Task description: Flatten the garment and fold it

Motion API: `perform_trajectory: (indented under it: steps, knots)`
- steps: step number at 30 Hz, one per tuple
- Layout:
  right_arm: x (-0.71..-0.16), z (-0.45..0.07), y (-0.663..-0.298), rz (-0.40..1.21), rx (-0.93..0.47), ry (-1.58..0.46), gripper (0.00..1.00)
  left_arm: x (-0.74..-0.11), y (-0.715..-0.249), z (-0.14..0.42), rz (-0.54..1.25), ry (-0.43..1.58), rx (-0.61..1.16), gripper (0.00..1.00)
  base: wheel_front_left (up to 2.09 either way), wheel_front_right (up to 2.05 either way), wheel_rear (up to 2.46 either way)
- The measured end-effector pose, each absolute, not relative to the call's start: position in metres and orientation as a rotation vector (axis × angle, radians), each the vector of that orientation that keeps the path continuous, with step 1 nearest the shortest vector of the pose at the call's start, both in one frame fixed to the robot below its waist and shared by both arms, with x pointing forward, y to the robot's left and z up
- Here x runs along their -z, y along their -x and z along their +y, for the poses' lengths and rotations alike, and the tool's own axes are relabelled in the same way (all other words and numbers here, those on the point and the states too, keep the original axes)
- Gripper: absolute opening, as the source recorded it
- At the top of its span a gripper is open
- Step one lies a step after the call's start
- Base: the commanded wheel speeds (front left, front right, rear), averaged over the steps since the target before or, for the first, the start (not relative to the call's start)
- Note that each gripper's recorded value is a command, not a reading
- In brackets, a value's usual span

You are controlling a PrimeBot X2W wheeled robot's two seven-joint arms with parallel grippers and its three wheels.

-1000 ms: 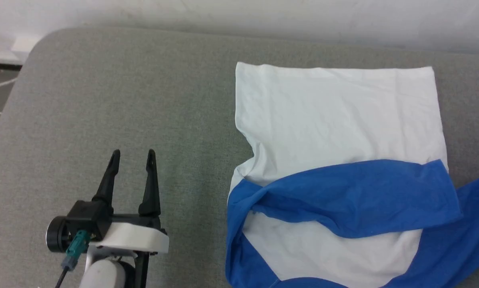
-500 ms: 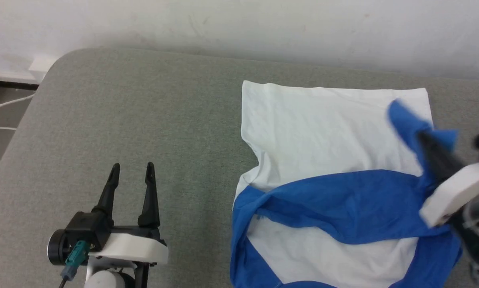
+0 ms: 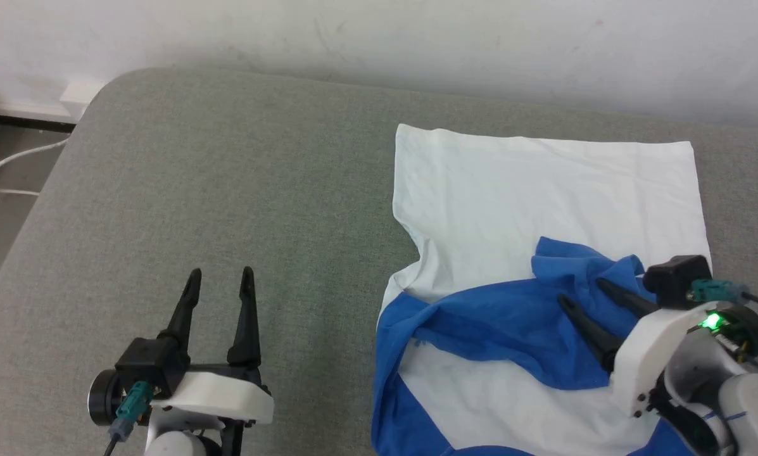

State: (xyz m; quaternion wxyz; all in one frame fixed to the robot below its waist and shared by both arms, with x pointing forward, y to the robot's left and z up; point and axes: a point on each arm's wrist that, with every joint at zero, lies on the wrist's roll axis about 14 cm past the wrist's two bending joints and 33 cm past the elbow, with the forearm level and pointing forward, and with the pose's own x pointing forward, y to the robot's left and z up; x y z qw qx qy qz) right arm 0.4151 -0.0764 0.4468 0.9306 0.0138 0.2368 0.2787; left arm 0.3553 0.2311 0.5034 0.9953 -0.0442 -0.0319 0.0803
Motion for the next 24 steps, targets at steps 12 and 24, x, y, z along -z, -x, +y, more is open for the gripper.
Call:
perform_trajectory:
  steps: [12, 24]
  knots:
    - [-0.485, -0.129, -0.426, 0.576, -0.436, -0.084, 1.00, -0.502, -0.355, 0.228, -0.062, 0.105, -0.151, 1.00, 0.00, 0.00, 0.00]
    - [-0.443, -0.118, -0.440, 0.777, -0.376, -0.227, 1.00, -0.492, -0.359, 0.227, -0.034, 0.115, -0.149, 1.00, 0.00, 0.00, 0.00]
